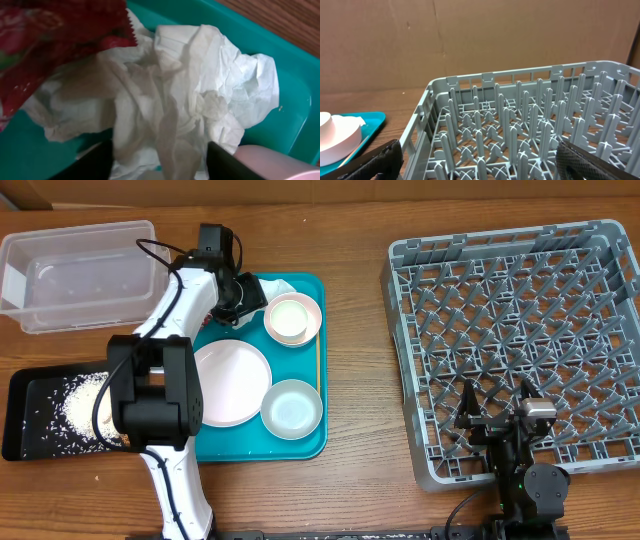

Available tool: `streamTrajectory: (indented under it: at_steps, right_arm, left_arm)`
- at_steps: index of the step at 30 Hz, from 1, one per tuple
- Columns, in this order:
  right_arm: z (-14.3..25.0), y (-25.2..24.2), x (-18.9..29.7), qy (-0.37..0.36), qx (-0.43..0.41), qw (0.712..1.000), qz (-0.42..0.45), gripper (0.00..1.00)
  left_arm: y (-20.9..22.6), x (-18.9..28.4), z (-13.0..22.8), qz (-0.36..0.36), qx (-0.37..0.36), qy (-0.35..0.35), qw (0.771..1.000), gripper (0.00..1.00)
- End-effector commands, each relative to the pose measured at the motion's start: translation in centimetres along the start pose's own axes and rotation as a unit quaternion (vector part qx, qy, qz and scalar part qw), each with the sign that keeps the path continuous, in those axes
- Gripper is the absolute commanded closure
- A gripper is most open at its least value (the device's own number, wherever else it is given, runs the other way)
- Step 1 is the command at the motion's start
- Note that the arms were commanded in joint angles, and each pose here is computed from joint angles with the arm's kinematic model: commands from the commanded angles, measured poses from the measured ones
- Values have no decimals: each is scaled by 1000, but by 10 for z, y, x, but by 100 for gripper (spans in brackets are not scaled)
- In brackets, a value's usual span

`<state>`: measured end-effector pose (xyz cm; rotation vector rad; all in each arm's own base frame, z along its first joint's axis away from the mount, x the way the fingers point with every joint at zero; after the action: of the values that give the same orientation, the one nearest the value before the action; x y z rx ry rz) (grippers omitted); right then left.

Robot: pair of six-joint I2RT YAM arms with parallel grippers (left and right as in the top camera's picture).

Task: Sort waste into correct bins and load items into the dishwasher
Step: 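Grasp the white tissue on the teal tray with the left gripper, then carry the tissue into the clear plastic bin and release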

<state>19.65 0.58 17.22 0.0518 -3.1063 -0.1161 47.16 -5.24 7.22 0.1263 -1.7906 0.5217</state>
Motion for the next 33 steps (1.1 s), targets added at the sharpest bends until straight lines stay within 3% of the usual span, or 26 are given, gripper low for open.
streamTrajectory:
  at_steps: [1,4,6,15,23,33]
  right_arm:
    - [3,0,0,1,0,1000,0,0]
    - [3,0,0,1,0,1000,0,0]
    - [3,0,0,1,0,1000,0,0]
    - [3,0,0,1,0,1000,0,0]
    - [3,0,0,1,0,1000,0,0]
    - [3,0,0,1,0,1000,0,0]
  left_arm:
    - [2,-5,-2,-18,8,-8,1000,59]
    - [3,-4,-2,-19,9,-8,1000,87]
    - [3,-1,-2,-18,10,-6,1000,96]
    - [-18,61,-16,-12,11,-5,1000,96]
    - [-51,143,-23,46,6,-3,999,96]
    - [-65,170,-17,88,4,14,996,96]
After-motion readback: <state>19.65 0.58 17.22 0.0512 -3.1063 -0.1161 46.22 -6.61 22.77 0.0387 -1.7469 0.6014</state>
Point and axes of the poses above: each gripper's point midway between its finger pads, its own x axis back along the fingers, its own y axis along the line the jaws close on, z = x × y, the point moved 5 cm from there along x, back along the fingers, and after that the axes turned 1 degree about x, right-handed, at the moved point
